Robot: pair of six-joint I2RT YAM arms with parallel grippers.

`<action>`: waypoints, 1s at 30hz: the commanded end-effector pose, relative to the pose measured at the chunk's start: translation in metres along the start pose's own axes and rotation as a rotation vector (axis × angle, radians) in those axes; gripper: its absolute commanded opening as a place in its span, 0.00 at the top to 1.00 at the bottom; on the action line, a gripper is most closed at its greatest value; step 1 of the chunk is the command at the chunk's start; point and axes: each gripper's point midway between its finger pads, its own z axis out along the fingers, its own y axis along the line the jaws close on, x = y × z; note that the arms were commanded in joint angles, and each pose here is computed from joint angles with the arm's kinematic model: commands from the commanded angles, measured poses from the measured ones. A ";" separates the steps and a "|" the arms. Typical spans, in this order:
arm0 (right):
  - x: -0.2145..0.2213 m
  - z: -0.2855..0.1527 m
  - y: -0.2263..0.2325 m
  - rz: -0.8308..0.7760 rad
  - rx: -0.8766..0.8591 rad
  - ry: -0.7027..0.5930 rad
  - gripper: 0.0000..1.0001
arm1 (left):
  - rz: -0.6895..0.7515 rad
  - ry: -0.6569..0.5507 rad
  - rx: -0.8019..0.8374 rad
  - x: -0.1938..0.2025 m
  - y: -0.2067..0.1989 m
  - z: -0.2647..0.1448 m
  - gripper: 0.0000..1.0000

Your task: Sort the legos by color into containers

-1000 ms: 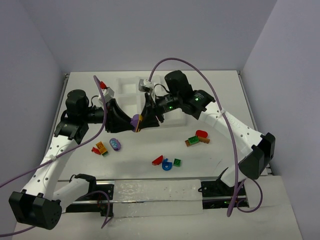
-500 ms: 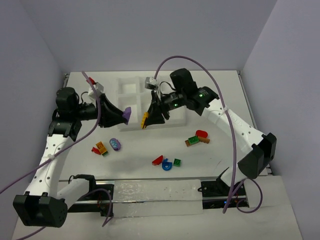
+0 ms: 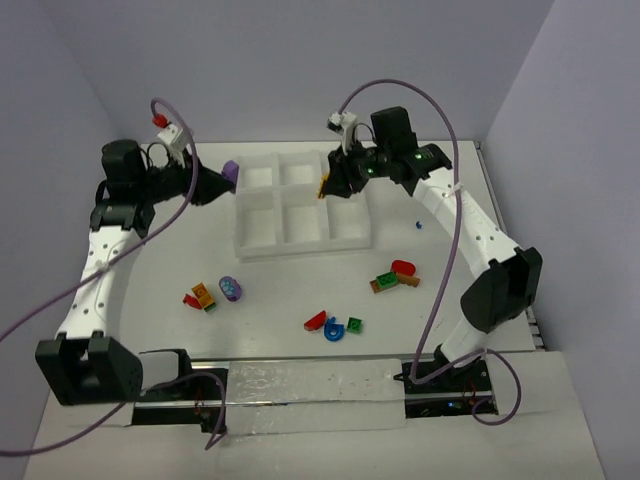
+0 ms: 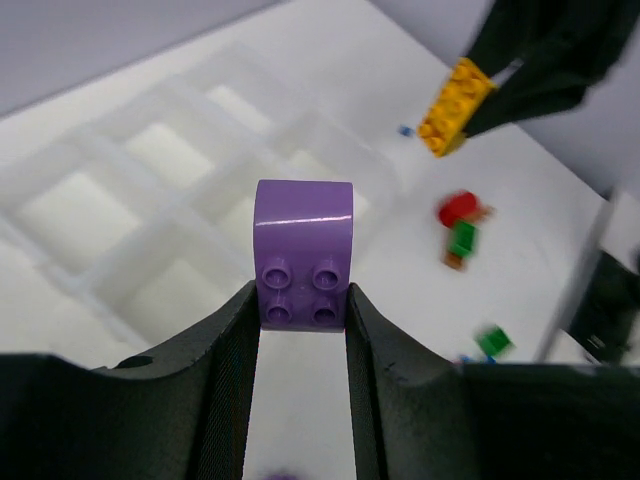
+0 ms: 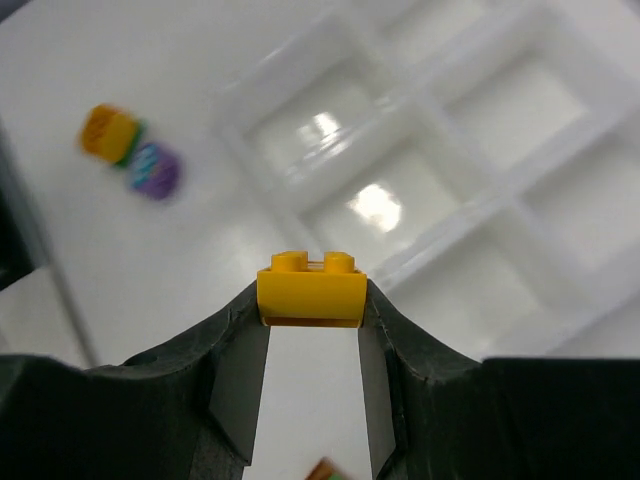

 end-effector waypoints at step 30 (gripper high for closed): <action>0.024 0.138 -0.263 0.129 0.641 -0.068 0.98 | -0.051 0.117 -0.528 0.065 0.243 0.197 1.00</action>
